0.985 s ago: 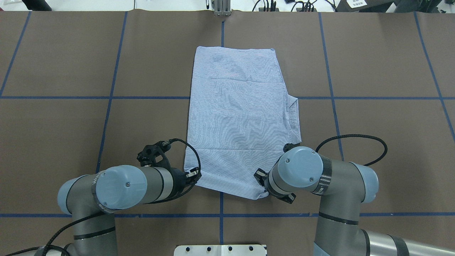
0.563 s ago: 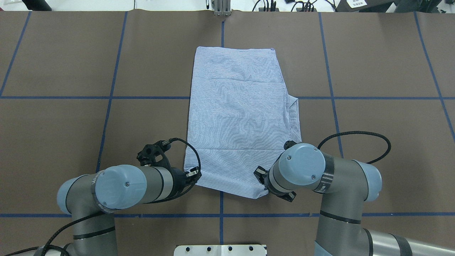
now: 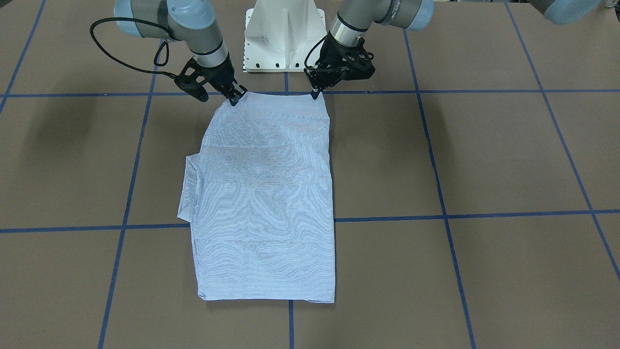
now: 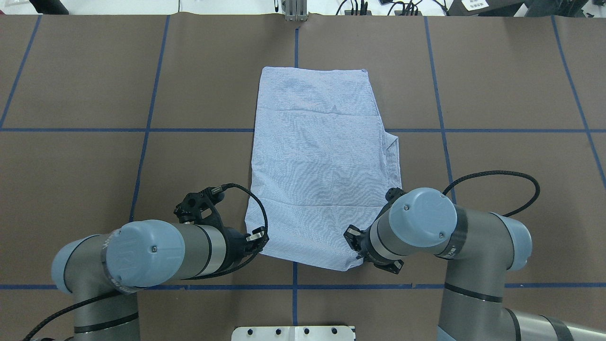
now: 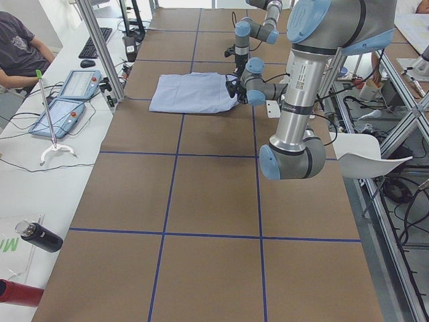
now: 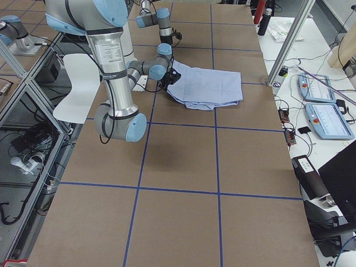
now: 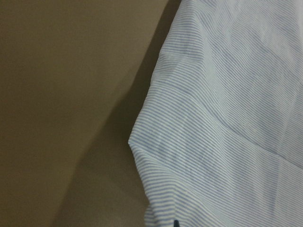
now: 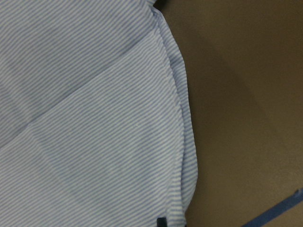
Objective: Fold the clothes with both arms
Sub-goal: 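Lift the near edge with both grippers and fold it away from the robot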
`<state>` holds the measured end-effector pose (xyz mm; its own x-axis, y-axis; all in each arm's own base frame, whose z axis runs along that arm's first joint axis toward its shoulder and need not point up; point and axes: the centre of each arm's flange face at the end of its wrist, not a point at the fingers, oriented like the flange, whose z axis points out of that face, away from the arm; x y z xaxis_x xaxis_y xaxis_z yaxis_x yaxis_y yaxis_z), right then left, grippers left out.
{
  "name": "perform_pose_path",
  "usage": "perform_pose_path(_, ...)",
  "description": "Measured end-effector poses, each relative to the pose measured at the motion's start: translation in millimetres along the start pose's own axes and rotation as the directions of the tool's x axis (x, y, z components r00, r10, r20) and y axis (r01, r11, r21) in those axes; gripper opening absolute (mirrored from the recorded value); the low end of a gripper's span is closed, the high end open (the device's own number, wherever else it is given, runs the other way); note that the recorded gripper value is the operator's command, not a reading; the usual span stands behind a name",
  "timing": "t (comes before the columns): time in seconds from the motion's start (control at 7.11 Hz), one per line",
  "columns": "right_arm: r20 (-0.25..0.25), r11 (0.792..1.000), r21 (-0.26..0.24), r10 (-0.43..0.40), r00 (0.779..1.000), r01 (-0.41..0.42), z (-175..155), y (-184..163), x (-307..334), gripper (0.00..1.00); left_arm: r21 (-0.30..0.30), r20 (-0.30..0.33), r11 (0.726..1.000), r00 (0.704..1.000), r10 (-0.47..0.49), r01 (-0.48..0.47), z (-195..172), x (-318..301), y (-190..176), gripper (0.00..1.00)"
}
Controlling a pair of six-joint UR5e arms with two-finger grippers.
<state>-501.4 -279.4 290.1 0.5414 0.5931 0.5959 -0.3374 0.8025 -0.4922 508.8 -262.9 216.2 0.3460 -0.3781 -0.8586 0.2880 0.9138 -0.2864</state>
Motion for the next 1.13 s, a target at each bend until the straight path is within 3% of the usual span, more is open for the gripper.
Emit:
perform_pose_path(0.42,-0.020,0.976,-0.207,-0.071,0.997,0.065,-37,25,20,0.00,-0.105,0.097,0.994,0.995,-0.005,0.015,-53,1,21,0.00)
perform_pose_path(0.84,0.001,0.917,-0.387,-0.106,0.994,0.099,-87,46,23,0.00,-0.227,0.124,0.974,0.992,0.015,0.013,-102,-1,50,0.00)
perform_pose_path(1.13,0.045,0.872,-0.477,-0.099,0.994,0.109,-141,34,23,0.00,-0.301,0.147,0.953,0.989,0.009,0.036,-153,-4,66,0.00)
